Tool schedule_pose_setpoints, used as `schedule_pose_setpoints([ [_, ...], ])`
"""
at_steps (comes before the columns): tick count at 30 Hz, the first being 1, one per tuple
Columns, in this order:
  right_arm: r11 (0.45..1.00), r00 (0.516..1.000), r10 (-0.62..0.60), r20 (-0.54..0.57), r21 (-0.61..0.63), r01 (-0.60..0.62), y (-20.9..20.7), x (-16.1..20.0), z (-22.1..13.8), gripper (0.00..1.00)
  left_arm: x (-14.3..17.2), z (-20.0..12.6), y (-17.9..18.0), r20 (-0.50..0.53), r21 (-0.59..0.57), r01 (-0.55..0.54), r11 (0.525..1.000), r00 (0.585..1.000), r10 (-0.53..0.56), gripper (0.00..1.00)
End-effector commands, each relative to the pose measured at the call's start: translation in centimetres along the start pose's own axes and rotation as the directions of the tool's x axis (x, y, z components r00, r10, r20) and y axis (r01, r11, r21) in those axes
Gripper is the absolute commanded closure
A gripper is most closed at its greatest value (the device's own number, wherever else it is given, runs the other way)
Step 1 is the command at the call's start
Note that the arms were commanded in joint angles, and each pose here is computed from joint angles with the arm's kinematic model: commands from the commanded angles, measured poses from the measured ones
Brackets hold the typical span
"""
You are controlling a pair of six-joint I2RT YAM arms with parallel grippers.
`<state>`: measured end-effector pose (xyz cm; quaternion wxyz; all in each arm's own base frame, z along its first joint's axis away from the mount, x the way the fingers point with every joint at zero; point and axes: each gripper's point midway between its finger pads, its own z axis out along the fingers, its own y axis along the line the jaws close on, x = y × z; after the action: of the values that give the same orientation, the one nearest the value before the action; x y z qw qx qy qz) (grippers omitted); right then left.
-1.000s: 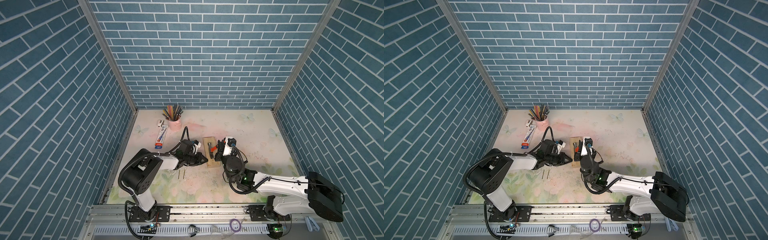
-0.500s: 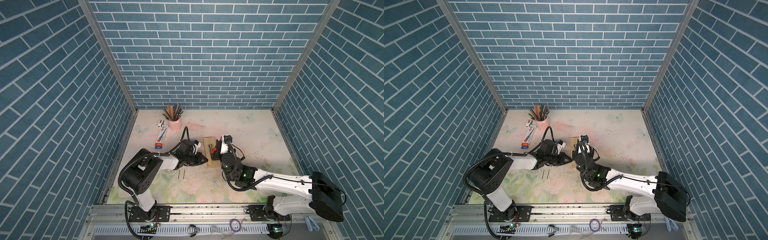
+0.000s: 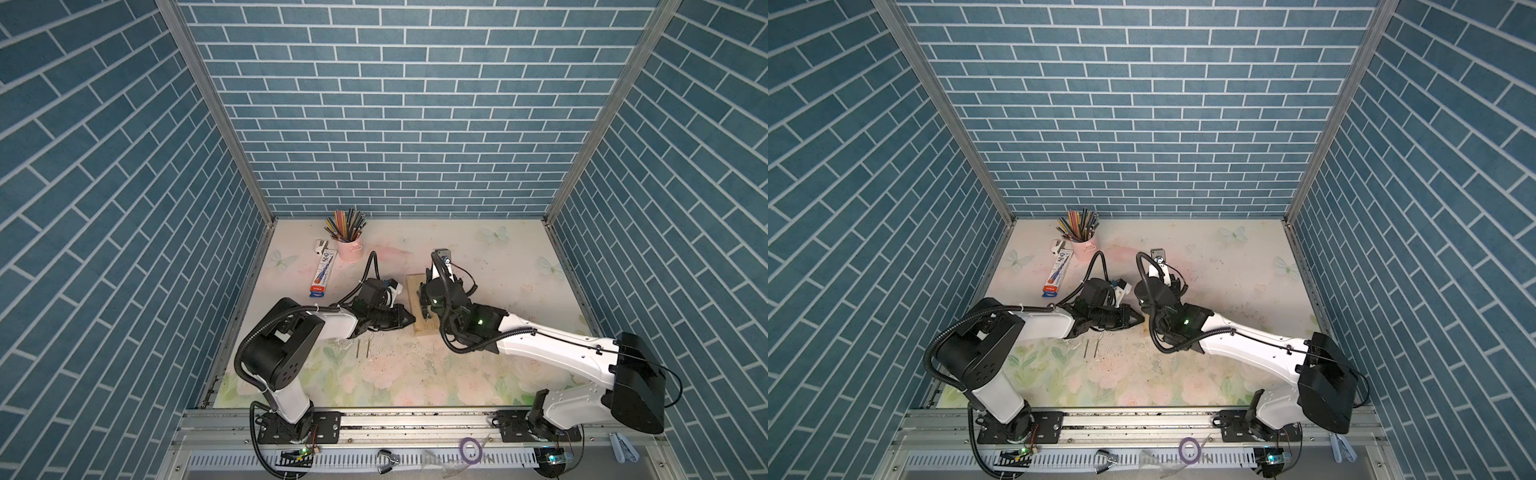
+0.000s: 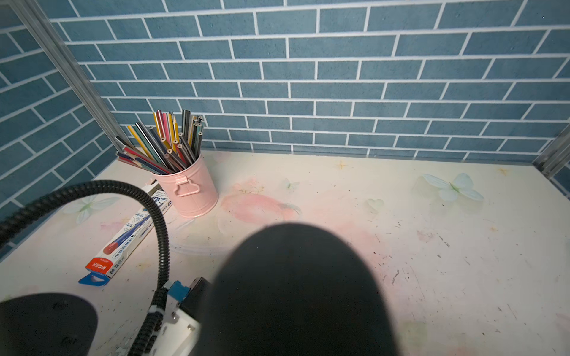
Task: Use a claw hammer to pull out a nail
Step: Remove the nail from the mounting plate.
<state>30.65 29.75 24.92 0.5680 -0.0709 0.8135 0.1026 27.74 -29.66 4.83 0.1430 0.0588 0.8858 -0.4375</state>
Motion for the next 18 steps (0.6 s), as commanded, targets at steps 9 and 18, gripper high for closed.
schedule_pose_setpoints([
  [9, 0.999, 0.939, -0.043, -0.34, -0.013, 0.041, -1.2, 3.3, 3.6, 1.0, 3.9, 0.5, 7.0, -0.094, -0.247, 0.067, 0.967, 0.991, -0.092, 0.85],
  [18, 0.997, 0.907, -0.078, -0.413, -0.033, 0.071, -1.0, 3.3, 5.2, 1.0, 4.6, 1.2, 7.5, -0.132, -0.245, 0.069, 0.967, 0.986, -0.104, 0.85],
])
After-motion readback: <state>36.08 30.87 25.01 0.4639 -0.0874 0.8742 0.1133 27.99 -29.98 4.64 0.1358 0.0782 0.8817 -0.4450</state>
